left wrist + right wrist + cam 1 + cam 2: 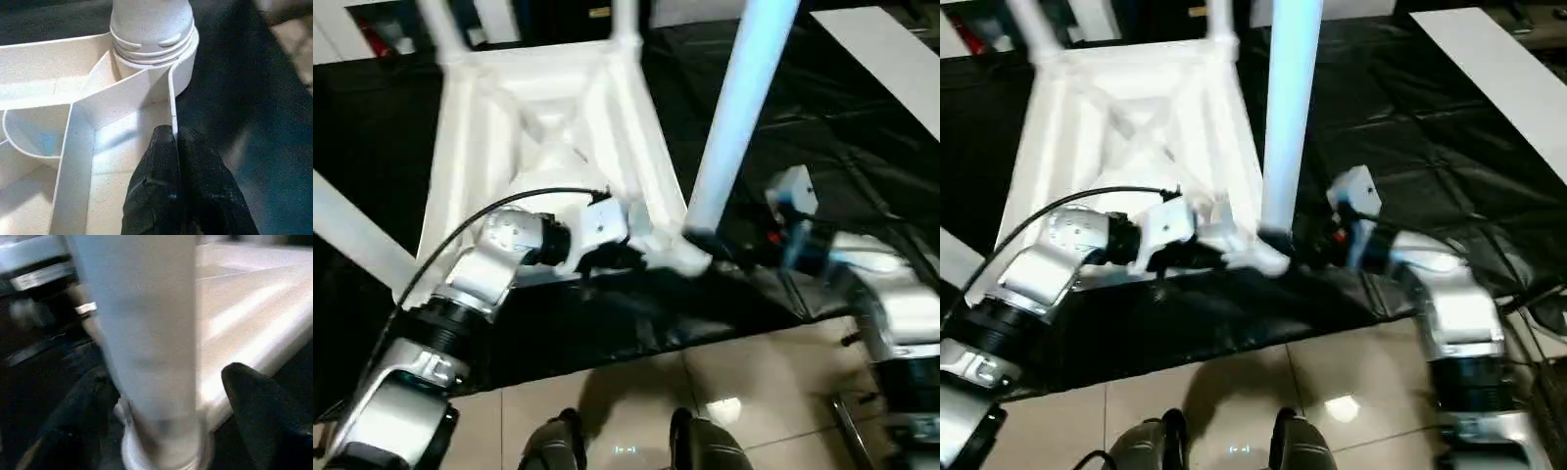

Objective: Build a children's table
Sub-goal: Rotate leg to tighten

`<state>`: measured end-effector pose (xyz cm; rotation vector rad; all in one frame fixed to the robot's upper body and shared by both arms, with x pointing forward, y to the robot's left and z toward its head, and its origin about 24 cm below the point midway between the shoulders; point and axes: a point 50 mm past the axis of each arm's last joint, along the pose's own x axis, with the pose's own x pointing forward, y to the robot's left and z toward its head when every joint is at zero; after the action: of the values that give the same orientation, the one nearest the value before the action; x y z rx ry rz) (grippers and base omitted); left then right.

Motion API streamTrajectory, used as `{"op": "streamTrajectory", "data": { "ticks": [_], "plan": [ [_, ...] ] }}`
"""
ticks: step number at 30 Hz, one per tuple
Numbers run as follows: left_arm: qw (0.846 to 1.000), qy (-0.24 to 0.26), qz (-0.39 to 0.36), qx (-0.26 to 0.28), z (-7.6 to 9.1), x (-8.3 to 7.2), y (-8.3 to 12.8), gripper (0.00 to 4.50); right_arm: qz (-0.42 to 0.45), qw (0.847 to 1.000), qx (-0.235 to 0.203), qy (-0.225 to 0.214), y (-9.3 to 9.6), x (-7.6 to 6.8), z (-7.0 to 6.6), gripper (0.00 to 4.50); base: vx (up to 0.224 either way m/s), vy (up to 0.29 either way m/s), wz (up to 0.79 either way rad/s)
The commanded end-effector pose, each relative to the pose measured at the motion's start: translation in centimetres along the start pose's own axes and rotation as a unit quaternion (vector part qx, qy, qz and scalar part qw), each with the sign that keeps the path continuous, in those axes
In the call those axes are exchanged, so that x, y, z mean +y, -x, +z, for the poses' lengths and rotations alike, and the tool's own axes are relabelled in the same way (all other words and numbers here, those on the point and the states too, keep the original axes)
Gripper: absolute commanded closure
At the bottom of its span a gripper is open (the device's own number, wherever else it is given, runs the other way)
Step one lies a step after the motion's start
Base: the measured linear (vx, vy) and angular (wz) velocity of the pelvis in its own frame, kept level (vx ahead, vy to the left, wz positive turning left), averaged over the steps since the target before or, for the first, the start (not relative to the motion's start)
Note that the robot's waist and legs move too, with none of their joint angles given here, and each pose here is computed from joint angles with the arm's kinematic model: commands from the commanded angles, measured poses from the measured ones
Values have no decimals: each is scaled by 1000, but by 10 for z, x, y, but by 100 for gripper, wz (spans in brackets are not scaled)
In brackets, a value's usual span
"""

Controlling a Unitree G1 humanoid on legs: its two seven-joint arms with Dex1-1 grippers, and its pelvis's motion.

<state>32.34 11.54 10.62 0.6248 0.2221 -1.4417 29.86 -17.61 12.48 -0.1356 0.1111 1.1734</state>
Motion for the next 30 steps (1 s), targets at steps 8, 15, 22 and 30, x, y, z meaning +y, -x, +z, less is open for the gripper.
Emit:
{"op": "streamTrajectory", "data": {
  "ticks": [8,15,22,30],
  "plan": [
    [984,-47,-169,41,-9,-21,-1,450,157,987,28,-9,1,5,0,147,0,0,0],
    [981,-60,-179,37,-6,-17,-3,450,211,977,39,-11,-6,9,-3,213,0,0,0],
    [982,-60,-174,38,-8,-17,-3,450,225,973,36,-23,-8,9,-4,251,0,0,0],
    [997,16,-71,10,-3,-7,-11,450,121,991,3,-51,-19,14,-8,254,0,0,0]
  ]
}}
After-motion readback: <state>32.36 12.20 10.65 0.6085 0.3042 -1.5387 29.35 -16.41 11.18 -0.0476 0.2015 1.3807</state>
